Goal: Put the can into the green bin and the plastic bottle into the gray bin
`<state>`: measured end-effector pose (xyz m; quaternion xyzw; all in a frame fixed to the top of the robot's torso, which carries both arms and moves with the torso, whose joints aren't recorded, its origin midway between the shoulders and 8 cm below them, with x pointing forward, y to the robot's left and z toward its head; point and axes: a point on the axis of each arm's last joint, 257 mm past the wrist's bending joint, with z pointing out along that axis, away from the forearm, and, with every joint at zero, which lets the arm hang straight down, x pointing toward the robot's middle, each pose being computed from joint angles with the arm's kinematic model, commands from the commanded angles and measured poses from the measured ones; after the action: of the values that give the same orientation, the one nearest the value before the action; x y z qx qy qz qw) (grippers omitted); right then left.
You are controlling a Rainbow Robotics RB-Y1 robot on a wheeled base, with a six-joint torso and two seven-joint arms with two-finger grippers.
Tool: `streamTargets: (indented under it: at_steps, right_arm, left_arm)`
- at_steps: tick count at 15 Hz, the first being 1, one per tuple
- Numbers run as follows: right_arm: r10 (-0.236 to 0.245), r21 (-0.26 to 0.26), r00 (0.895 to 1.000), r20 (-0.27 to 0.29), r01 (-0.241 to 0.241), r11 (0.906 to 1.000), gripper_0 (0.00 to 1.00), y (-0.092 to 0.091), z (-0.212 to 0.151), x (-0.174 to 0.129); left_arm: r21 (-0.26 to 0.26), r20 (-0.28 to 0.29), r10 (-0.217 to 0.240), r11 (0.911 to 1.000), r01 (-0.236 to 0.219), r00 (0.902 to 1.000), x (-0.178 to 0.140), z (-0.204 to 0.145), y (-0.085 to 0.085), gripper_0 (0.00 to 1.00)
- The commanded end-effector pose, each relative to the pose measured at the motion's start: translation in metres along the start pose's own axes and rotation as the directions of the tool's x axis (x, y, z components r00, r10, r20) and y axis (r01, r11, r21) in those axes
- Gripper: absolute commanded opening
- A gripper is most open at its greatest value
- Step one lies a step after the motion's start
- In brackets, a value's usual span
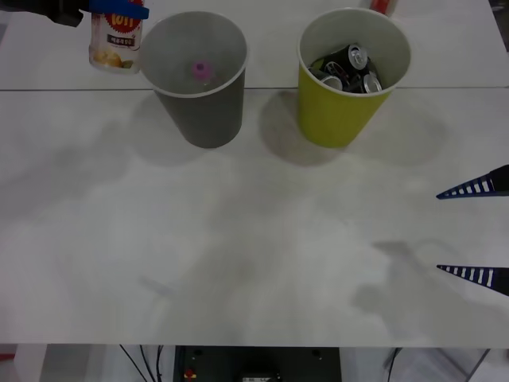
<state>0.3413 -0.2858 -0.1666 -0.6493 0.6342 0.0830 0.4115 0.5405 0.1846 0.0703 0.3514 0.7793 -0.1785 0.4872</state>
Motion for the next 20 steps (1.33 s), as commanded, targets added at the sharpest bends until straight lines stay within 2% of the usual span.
streamTargets:
  at_steps: [1,3,6,8,11,12,13,15,17,20]
  right_arm:
    - [0.0,0.0,1.0,0.0,0.0,1.0,1.0,0.0,0.0,0.0]
    - [0.0,0.0,1.0,0.0,0.0,1.0,1.0,0.0,0.0,0.0]
    - [0.0,0.0,1.0,0.0,0.0,1.0,1.0,0.0,0.0,0.0]
    - [0.0,0.0,1.0,0.0,0.0,1.0,1.0,0.0,0.0,0.0]
    - [0.0,0.0,1.0,0.0,0.0,1.0,1.0,0.0,0.0,0.0]
    - [0.0,0.0,1.0,0.0,0.0,1.0,1.0,0.0,0.0,0.0]
    - [0.0,0.0,1.0,0.0,0.0,1.0,1.0,0.0,0.0,0.0]
    - [0.0,0.0,1.0,0.0,0.0,1.0,1.0,0.0,0.0,0.0]
    - [0.0,0.0,1.0,0.0,0.0,1.0,1.0,0.0,0.0,0.0]
    - [0.0,0.0,1.0,0.0,0.0,1.0,1.0,0.0,0.0,0.0]
  left_arm:
    - [-0.012,-0.045,0.009,0.9999,-0.01,0.999,-0.02,0.015,0.006,0.0]
    - [-0.008,-0.097,0.01,0.9999,-0.011,0.9953,-0.024,0.029,0.006,0.0]
    - [0.001,-0.194,0.033,0.9994,-0.034,0.9804,-0.013,0.052,-0.001,0.0]
    - [-0.004,-0.262,0.032,0.9994,-0.035,0.9646,-0.006,0.065,0.0,0.0]
    - [-0.028,-0.335,0.015,0.9993,-0.026,0.9421,0.002,0.074,0.008,0.0]
    - [-0.035,-0.348,-0.003,0.9993,-0.01,0.9376,0.004,0.074,0.013,0.0]
    - [-0.045,-0.332,-0.018,0.999,0.004,0.9432,0.0,0.075,0.017,0.0]
    - [-0.059,-0.31,-0.017,0.9983,-0.002,0.9506,-0.006,0.078,0.021,0.01]
    - [-0.073,-0.248,-0.061,0.9963,0.044,0.9669,-0.022,0.079,0.023,0.01]
    - [-0.086,-0.211,-0.05,0.9957,0.032,0.9763,-0.032,0.086,0.025,0.01]
